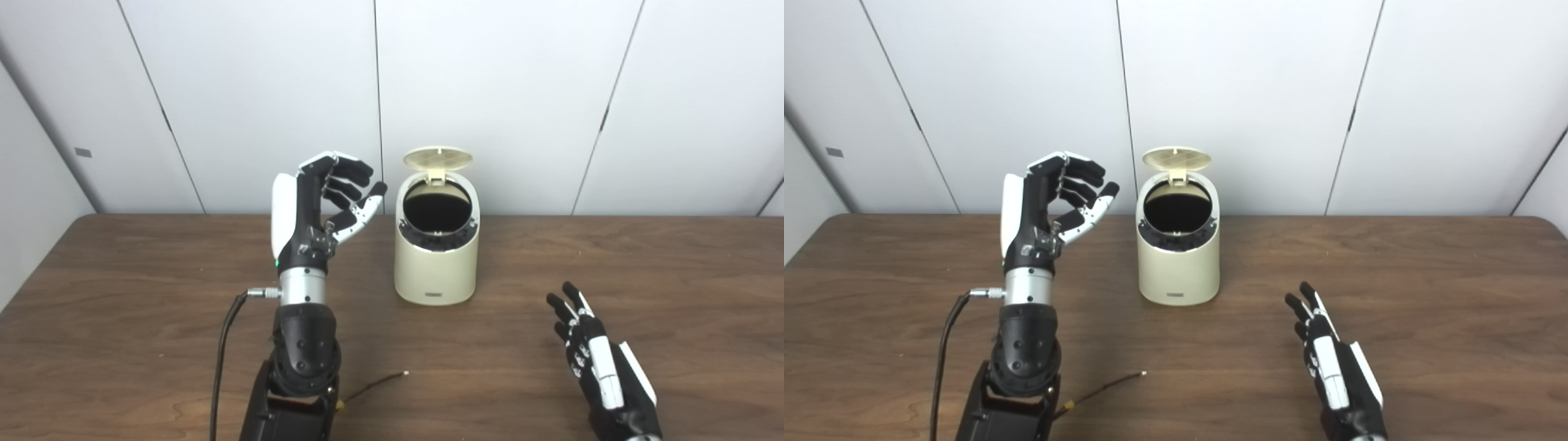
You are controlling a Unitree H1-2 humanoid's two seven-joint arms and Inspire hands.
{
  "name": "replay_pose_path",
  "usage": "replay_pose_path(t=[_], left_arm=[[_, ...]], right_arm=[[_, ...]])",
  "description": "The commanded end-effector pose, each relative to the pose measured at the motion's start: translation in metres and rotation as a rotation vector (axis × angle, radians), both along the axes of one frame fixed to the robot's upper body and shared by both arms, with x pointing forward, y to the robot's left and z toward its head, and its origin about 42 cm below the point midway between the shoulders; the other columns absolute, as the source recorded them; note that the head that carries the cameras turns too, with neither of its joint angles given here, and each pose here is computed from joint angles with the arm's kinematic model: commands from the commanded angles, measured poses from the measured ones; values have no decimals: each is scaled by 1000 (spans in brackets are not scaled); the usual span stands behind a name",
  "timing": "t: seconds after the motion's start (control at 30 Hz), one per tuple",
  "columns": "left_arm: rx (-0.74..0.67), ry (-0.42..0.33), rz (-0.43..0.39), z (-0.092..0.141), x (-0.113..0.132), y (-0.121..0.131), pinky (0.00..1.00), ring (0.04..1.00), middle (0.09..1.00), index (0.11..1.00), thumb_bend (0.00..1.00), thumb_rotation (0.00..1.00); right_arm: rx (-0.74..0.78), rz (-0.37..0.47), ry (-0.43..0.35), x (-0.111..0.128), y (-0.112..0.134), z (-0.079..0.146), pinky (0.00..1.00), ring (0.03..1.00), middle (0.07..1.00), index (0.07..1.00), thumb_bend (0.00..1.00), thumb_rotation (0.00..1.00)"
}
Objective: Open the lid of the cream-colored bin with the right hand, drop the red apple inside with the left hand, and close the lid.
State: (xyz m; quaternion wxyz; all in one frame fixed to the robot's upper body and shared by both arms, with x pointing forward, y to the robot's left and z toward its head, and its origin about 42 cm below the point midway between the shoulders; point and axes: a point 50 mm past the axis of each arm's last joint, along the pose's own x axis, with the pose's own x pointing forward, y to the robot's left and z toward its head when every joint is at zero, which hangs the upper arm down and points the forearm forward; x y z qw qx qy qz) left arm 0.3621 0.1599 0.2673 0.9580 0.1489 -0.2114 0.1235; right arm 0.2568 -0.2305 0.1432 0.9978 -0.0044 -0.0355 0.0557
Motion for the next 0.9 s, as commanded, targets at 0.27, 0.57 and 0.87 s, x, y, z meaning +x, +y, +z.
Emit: replay_pose_path(t=[0.27,0.57,0.87], left_arm=[[-152,71,-17,-9,-35,36,428,456,486,495,505,0],[-307,134,-137,-38,-67,74,519,597,613,497,503,54],[-324,206,-252,-61,-90,96,766,807,840,836,508,440]], right_arm=[[15,12,-84,8,-4,13,1000,1000,947,988,697,988],[37,-4,-124,9,-8,15,1000,1000,953,982,714,962],[57,-6,-135,6,-14,18,1000,1000,983,982,752,933]])
